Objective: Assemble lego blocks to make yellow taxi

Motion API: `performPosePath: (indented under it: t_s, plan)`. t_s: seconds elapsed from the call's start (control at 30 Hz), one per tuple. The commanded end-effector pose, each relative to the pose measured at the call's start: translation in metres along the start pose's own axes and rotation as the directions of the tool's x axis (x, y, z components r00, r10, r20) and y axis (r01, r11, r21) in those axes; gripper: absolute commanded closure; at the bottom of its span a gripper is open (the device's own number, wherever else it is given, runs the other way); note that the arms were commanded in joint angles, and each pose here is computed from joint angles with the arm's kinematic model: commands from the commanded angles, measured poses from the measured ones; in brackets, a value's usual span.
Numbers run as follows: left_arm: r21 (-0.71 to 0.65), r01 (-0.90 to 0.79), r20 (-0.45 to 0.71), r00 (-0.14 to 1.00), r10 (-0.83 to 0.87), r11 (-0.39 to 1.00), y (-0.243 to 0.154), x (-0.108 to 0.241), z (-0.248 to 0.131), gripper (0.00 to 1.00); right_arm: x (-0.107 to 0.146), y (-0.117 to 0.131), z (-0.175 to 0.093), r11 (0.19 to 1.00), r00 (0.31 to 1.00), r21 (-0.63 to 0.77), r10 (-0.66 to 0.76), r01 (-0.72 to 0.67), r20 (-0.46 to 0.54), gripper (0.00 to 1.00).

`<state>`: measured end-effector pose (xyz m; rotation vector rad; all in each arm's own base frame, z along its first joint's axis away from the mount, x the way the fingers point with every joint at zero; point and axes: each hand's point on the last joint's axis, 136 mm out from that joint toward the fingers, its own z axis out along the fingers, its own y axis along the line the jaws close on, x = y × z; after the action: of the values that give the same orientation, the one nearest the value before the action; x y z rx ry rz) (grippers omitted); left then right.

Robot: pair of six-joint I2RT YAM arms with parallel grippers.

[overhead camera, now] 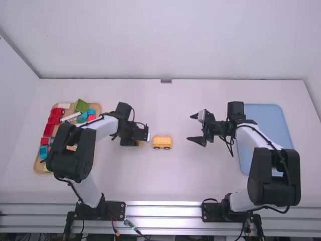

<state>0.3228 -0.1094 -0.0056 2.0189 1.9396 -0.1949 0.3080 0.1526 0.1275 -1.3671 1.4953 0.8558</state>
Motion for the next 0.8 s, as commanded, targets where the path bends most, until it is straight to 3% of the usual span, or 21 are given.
performPosePath:
  t_s: [0.0, 0.03, 0.07, 0.43, 0.6, 0.77]
  plan:
    - [0.021, 0.011, 0.021, 1.0, -0.012, 1.0, -0.006, -0.002, 0.003, 0.45, -0.013, -0.004, -0.003, 0.999, 0.999, 0.008, -0.036, 0.036, 0.017, 0.01]
    - [0.022, 0.012, 0.021, 1.0, -0.013, 1.0, -0.006, -0.002, 0.003, 0.37, -0.013, -0.004, -0.003, 0.999, 0.999, 0.009, -0.036, 0.035, 0.017, 0.01]
    - [0.02, 0.015, 0.021, 1.0, -0.015, 1.0, -0.005, -0.001, 0.002, 0.0, -0.013, -0.004, -0.003, 0.999, 0.999, 0.008, -0.036, 0.036, 0.017, 0.01]
    - [-0.076, 0.036, -0.078, 0.996, -0.042, 0.996, 0.016, 0.014, 0.002, 0.01, -0.014, -0.005, -0.003, 0.999, 0.999, 0.011, -0.042, 0.042, 0.018, 0.01]
    - [-0.09, 0.152, -0.042, 0.987, -0.156, 0.984, 0.02, 0.008, 0.002, 0.01, -0.013, -0.005, -0.003, 0.999, 0.999, 0.011, -0.039, 0.039, 0.013, 0.01]
    - [-0.071, 0.155, 0.048, 0.987, -0.152, 0.985, 0.022, -0.007, -0.001, 0.01, -0.013, -0.005, -0.003, 0.999, 0.999, 0.012, -0.043, 0.043, 0.014, 0.01]
